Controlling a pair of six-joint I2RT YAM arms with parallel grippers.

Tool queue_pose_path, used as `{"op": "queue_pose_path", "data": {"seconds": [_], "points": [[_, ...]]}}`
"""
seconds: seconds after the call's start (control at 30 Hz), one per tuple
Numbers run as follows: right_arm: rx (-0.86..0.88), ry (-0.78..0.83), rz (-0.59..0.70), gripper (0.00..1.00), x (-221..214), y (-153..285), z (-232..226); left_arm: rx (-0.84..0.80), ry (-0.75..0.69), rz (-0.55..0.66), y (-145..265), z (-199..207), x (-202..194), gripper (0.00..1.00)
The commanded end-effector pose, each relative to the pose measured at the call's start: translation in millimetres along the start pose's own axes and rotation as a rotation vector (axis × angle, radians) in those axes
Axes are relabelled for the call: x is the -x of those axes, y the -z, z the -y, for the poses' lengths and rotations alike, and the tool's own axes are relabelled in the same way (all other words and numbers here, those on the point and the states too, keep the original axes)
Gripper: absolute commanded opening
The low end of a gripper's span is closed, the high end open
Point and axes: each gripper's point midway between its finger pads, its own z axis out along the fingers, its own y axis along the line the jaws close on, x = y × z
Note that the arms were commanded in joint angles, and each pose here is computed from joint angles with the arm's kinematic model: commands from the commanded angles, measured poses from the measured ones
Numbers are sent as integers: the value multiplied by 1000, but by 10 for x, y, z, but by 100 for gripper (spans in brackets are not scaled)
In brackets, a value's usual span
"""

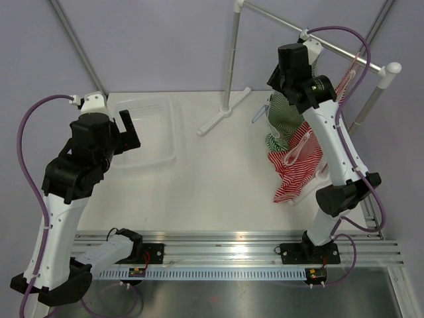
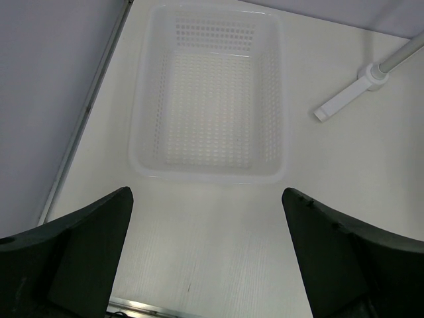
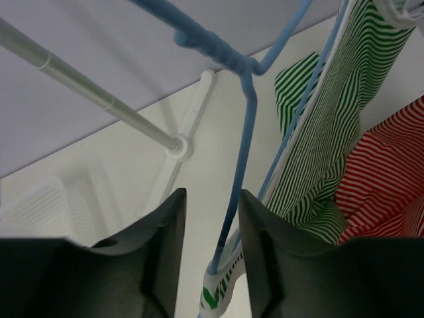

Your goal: Remove the tank top from the hanger

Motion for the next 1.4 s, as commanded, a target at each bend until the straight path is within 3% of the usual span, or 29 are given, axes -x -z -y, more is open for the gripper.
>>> {"op": "queue_pose_path", "data": {"seconds": [0.0, 0.13, 0.27, 0.77, 0.97, 1.1, 1.37], "points": [[-62, -36, 148, 40, 340, 48, -44, -43, 9, 50, 23, 82, 141, 99], [-48, -50, 164, 25, 355, 67, -125, -44, 5, 47, 14, 81, 122, 99], [-37, -61, 185, 0, 318, 127, -204, -41, 2, 55, 22, 71, 138, 99], [178, -160, 282, 0, 871, 818, -577, -69, 7, 77, 84, 113, 241, 99], [440, -153, 57, 0, 432, 1162, -840, -90, 8, 136, 157, 159, 497, 99], [526, -83, -72, 0, 37, 1317, -797, -137, 26, 201, 221, 272, 786, 99], [839, 129, -225, 0, -396, 1899, -841, -397, 23, 249, 225, 851, 1054, 99]]}}
